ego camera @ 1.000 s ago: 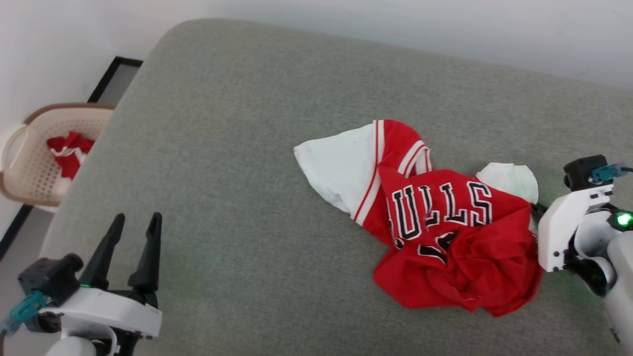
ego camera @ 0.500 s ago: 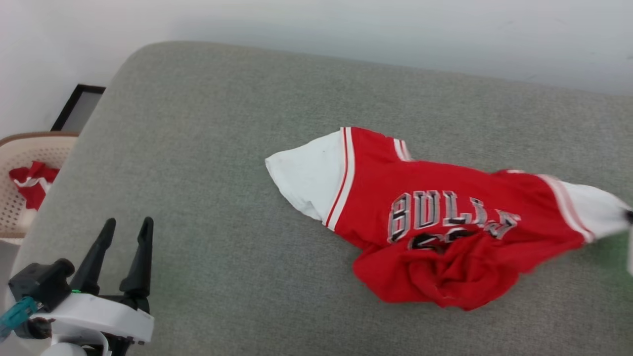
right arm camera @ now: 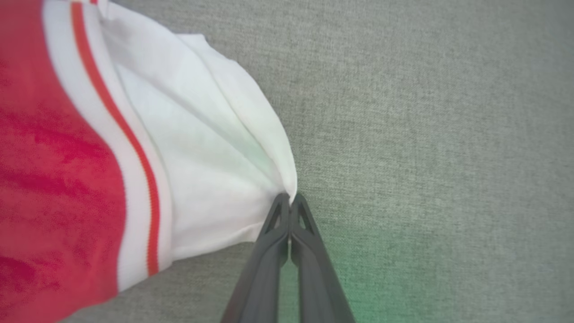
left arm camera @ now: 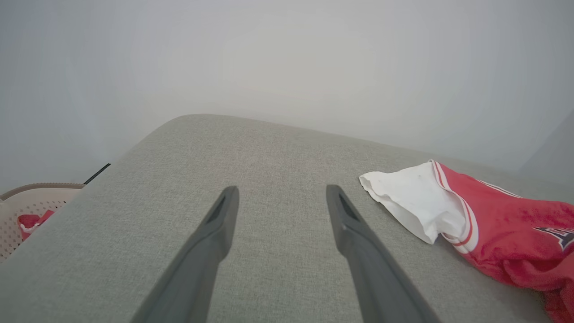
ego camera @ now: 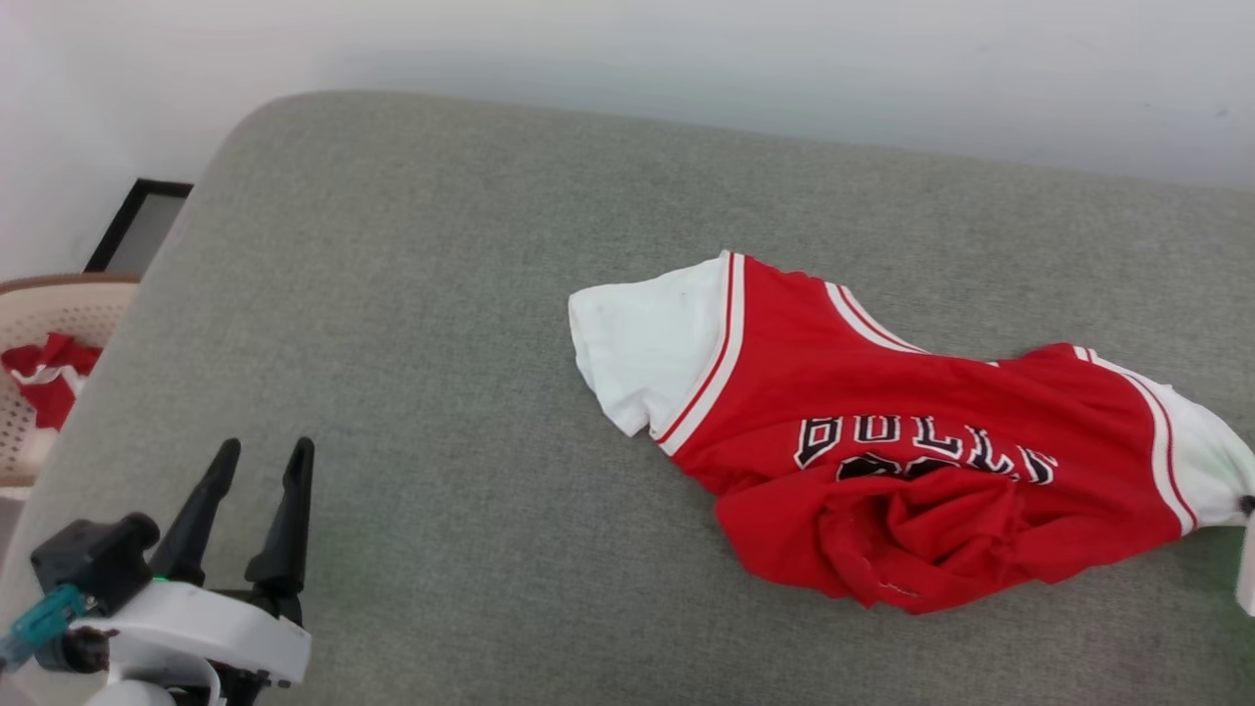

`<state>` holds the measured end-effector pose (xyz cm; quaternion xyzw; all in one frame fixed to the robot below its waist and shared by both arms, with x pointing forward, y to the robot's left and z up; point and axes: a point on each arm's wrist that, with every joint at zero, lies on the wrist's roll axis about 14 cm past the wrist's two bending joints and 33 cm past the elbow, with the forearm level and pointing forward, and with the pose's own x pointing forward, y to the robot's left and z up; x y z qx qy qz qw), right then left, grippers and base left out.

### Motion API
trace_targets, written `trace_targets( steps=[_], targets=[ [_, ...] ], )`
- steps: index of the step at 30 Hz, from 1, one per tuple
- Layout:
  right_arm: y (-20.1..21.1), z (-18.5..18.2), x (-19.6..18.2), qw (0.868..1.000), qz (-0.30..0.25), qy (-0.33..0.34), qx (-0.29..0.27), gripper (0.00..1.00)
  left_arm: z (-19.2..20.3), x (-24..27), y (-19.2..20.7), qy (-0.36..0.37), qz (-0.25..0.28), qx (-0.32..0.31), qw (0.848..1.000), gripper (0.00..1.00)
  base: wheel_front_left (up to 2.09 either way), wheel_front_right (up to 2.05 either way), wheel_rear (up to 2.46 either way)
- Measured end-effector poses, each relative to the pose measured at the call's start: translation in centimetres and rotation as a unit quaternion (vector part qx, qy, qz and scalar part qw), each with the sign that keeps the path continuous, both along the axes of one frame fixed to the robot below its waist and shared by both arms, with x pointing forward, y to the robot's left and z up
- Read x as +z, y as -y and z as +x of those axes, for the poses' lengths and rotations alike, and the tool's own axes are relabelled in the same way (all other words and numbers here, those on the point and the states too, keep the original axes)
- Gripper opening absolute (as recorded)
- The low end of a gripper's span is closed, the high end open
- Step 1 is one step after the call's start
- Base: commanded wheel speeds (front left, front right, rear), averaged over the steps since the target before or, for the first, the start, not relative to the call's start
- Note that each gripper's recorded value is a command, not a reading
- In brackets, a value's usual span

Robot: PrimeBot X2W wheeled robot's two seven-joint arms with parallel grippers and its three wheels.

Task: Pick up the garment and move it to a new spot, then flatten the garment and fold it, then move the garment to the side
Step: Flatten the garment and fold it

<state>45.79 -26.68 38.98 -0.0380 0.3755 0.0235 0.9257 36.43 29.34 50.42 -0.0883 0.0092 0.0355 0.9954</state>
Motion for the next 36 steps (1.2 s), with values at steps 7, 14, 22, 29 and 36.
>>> trace_targets(
  steps=[7,14,22,29,36],
  targets=[
    [-1.1,0.2,2.1,0.999,0.021,0.036,0.001,1.0,1.4,1.3,1.3,-0.008,0.009,-0.045,0.999,1.0,0.0,0.0,0.0],
    [-0.7,-0.3,5.3,0.993,0.032,0.109,-0.006,1.0,4.1,3.7,4.5,-0.026,0.023,-0.122,0.992,1.0,0.0,0.0,0.0],
    [0.8,-2.3,8.8,0.974,0.032,0.222,-0.041,1.0,7.9,5.7,8.7,-0.068,0.043,-0.206,0.975,1.0,0.0,0.0,0.0],
    [0.5,-4.3,11.0,0.948,0.027,0.309,-0.067,1.0,11.4,5.1,12.2,-0.13,0.054,-0.261,0.955,1.0,0.0,0.0,0.0],
    [-0.7,-4.7,11.7,0.936,0.026,0.344,-0.071,1.0,14.1,0.4,13.1,-0.242,0.08,-0.275,0.927,1.0,0.0,0.0,0.0]
  ],
)
